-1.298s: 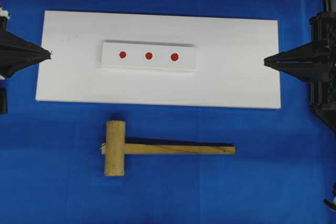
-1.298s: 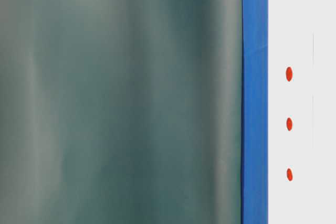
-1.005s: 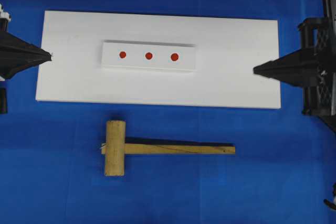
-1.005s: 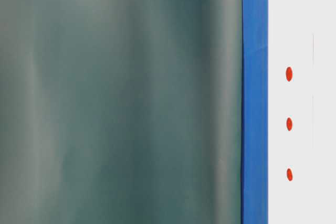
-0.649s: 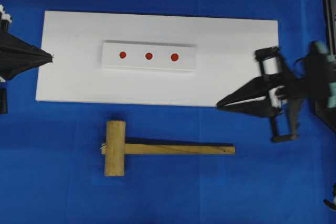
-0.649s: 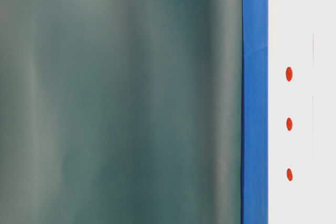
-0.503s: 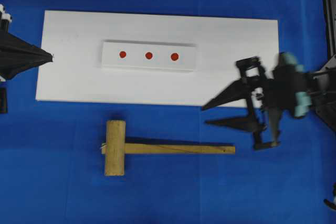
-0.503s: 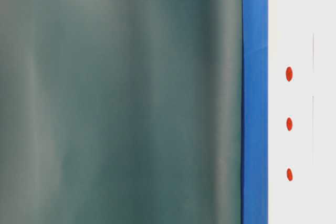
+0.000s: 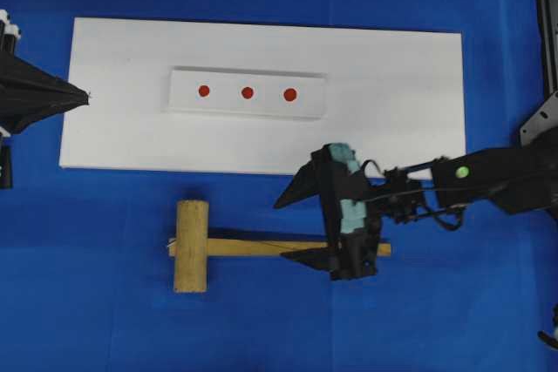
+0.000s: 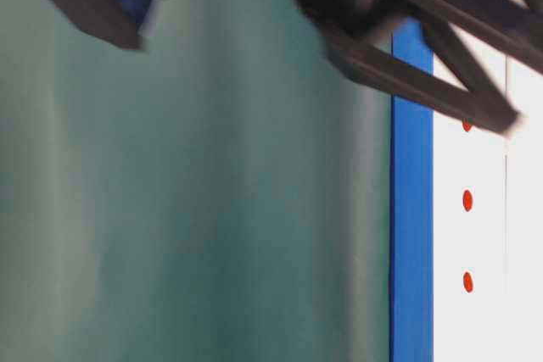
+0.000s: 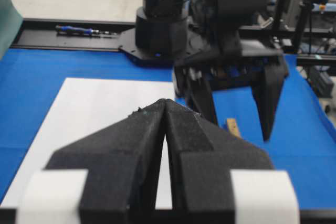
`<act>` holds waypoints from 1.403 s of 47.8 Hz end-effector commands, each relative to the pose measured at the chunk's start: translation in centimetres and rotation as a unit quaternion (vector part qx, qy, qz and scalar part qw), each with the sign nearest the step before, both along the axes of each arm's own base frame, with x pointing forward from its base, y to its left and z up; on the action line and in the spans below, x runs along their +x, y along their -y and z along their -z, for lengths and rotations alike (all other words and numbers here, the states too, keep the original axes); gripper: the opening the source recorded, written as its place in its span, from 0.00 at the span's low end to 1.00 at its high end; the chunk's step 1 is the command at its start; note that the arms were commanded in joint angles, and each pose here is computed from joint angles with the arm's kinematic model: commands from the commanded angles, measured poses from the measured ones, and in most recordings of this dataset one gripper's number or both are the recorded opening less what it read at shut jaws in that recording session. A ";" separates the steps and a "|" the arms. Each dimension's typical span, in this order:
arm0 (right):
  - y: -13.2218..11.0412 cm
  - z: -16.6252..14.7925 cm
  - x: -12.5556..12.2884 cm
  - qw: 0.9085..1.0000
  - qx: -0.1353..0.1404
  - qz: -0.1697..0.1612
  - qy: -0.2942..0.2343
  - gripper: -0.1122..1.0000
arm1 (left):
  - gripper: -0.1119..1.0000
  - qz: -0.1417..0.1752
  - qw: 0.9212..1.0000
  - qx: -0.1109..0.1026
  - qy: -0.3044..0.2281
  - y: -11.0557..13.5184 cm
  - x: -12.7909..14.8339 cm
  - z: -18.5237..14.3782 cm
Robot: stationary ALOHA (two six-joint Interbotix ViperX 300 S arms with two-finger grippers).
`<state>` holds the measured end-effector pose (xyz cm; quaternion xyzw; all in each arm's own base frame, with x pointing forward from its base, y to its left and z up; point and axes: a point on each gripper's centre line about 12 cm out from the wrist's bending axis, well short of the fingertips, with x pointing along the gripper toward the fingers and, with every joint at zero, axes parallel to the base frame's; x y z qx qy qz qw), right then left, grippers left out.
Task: Hit the mark with a hammer.
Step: 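Close the right gripper on the end of the mallet handle, then lift the mallet over the board, raising the head upward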
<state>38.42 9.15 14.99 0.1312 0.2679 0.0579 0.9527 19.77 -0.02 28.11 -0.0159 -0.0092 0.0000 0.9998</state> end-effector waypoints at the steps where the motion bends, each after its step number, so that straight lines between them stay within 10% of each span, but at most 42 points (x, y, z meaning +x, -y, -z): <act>1: -0.5 0.0 1.3 1.000 0.014 0.008 0.026 0.90 | 0.10 0.002 1.000 -0.001 0.000 0.1 0.2 -0.1; 32: -2.7 6.4 3.8 0.999 0.031 0.033 -0.005 0.87 | 0.10 0.001 1.000 -0.001 -0.014 0.1 0.1 0.8; 47: -3.1 6.9 3.9 0.999 0.012 0.016 -0.045 0.19 | 0.10 0.002 1.000 -0.001 -0.012 0.1 0.0 0.7; 67: -2.4 0.6 4.2 1.000 0.020 0.012 0.018 0.19 | 0.10 0.002 1.000 -0.001 -0.005 0.1 -0.2 0.4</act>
